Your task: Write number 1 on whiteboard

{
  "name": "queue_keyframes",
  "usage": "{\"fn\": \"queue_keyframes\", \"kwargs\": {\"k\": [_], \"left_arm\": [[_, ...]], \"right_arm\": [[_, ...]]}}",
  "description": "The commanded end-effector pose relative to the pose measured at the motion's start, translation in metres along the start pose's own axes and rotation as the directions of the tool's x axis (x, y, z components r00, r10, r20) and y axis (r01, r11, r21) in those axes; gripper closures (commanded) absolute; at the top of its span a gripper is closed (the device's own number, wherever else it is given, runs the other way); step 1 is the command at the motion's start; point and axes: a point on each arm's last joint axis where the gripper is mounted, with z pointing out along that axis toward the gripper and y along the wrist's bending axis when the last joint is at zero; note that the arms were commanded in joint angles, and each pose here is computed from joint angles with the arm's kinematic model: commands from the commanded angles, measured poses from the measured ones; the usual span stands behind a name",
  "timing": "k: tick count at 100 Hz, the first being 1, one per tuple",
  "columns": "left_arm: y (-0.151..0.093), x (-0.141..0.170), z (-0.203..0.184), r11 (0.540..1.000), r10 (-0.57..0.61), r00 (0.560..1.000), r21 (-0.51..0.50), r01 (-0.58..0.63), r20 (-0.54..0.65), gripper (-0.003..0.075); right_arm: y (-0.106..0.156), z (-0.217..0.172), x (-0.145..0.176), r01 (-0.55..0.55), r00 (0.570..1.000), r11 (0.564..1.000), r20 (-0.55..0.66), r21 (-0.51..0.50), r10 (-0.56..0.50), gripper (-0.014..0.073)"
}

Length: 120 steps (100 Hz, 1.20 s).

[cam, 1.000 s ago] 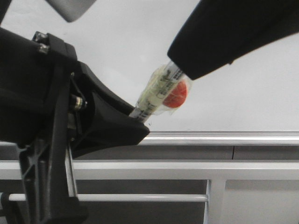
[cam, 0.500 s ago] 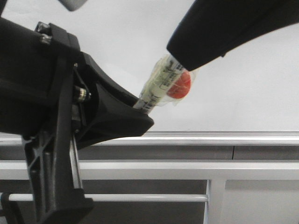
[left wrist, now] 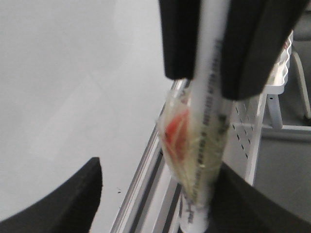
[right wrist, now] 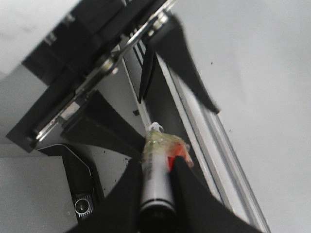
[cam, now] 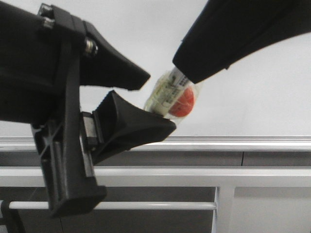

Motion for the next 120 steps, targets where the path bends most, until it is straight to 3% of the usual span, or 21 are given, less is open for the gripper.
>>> {"fn": "queue_keyframes", "kwargs": {"k": [1,19,41,50,60,63,77,99,113,120], "left_arm": [[0.014,-0.027,-0.011,0.995,0.000,0.986,-0.098,0.016,0.166,0.0228],[0.021,-0.035,-0.034,0.990,-0.049,0.975,-0.117,0.075,0.215,0.0252],[0.024,-0.041,-0.071,0.983,-0.147,0.961,-0.072,0.168,0.235,0.0313],[0.025,-0.041,-0.083,0.980,-0.159,0.953,-0.072,0.184,0.259,0.0438],[0.023,-0.035,-0.092,0.976,-0.175,0.945,-0.076,0.203,0.278,0.0693],[0.023,-0.034,-0.095,0.974,-0.181,0.941,-0.078,0.211,0.285,0.0739],[0.024,-0.023,-0.101,0.938,-0.275,0.902,-0.115,0.328,0.333,0.0741],[0.034,-0.001,-0.105,0.816,-0.399,0.812,-0.238,0.526,0.426,0.0741],[0.038,0.006,-0.107,0.761,-0.430,0.778,-0.281,0.585,0.457,0.0741],[0.039,0.005,-0.108,0.756,-0.427,0.775,-0.287,0.588,0.465,0.0741]], "right_arm": [[-0.002,-0.007,-0.009,0.005,0.999,1.000,0.046,0.012,-0.006,0.0660],[-0.006,-0.019,-0.010,-0.042,0.997,0.998,0.061,0.037,0.040,0.0659],[-0.022,-0.057,-0.004,-0.117,0.982,0.979,0.167,0.166,0.089,0.0658],[-0.024,-0.072,-0.002,-0.137,0.972,0.968,0.216,0.213,0.090,0.0658],[-0.022,-0.089,0.002,-0.146,0.961,0.958,0.266,0.248,0.078,0.0658],[-0.020,-0.093,0.004,-0.147,0.958,0.956,0.277,0.254,0.074,0.0657],[-0.010,-0.105,0.017,-0.162,0.940,0.947,0.336,0.276,0.063,0.0656],[0.008,-0.113,0.048,-0.248,0.891,0.928,0.441,0.279,0.106,0.0636],[0.019,-0.112,0.069,-0.310,0.860,0.915,0.487,0.257,0.155,0.0636],[0.024,-0.109,0.080,-0.338,0.849,0.910,0.494,0.241,0.185,0.0636]]}}
